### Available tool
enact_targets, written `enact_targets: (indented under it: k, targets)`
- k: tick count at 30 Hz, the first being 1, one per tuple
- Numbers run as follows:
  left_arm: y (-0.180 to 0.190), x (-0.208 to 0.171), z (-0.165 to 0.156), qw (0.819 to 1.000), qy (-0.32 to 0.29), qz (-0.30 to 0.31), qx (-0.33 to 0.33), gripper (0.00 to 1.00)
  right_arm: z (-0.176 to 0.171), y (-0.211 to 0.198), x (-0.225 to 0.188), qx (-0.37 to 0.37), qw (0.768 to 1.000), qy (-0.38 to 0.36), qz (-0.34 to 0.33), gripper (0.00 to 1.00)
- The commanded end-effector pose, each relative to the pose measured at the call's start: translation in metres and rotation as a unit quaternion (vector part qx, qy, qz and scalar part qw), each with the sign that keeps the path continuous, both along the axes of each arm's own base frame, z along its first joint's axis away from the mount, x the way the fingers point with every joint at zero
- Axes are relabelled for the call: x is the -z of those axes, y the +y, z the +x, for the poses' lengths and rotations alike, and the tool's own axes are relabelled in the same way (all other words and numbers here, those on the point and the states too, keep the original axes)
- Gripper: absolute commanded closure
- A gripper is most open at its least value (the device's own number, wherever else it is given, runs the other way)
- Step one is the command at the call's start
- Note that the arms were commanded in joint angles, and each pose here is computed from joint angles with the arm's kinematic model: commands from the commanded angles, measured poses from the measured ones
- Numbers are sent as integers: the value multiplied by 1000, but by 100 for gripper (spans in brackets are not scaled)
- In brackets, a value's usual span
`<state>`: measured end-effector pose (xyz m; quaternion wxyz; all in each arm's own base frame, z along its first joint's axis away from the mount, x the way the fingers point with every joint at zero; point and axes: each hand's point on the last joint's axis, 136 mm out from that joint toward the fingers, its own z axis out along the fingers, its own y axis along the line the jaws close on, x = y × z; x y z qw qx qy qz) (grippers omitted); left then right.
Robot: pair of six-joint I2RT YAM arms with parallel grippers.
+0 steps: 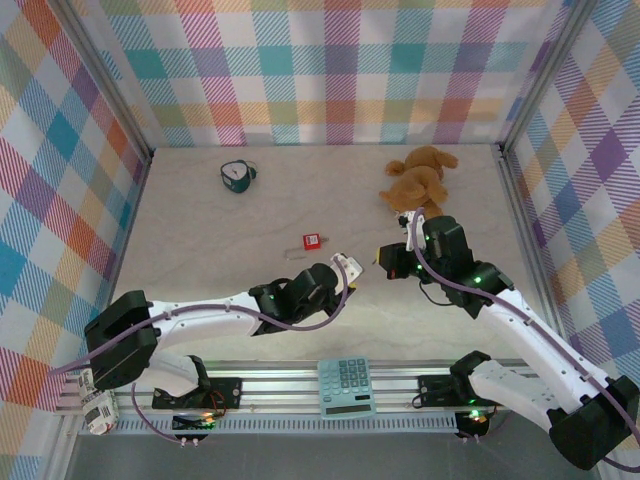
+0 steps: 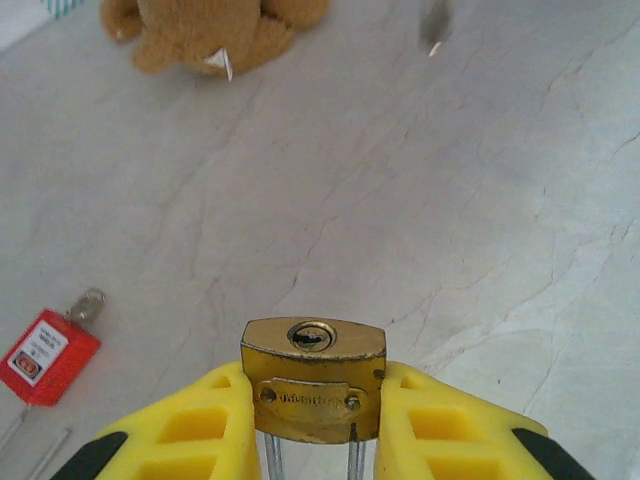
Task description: Unlock with the key
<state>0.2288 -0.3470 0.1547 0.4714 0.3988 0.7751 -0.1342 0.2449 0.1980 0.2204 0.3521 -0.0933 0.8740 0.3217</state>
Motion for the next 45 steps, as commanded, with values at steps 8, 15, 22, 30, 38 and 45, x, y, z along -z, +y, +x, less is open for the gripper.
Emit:
enact_targets:
  k: [8, 15, 22, 30, 38, 45]
  targets:
    - [-11, -34, -8, 998, -51, -31, 16, 75, -5, 13, 1, -25, 999, 18, 35, 100]
    - [-18, -40, -15, 997, -61, -30, 34, 74, -13, 17, 0, -42, 998, 10, 54, 100]
    - [-22, -45, -18, 996, -71, -31, 38, 74, -18, 18, 6, -45, 997, 13, 57, 100]
    - [-25, -46, -19, 996, -80, -24, 37, 74, -18, 24, 11, -41, 997, 26, 59, 100]
    - [-24, -46, -17, 996, -81, -22, 31, 75, -23, 29, 20, -42, 998, 30, 40, 100]
    - [-24, -46, -16, 996, -79, -29, 26, 75, -23, 29, 27, -39, 998, 32, 30, 100]
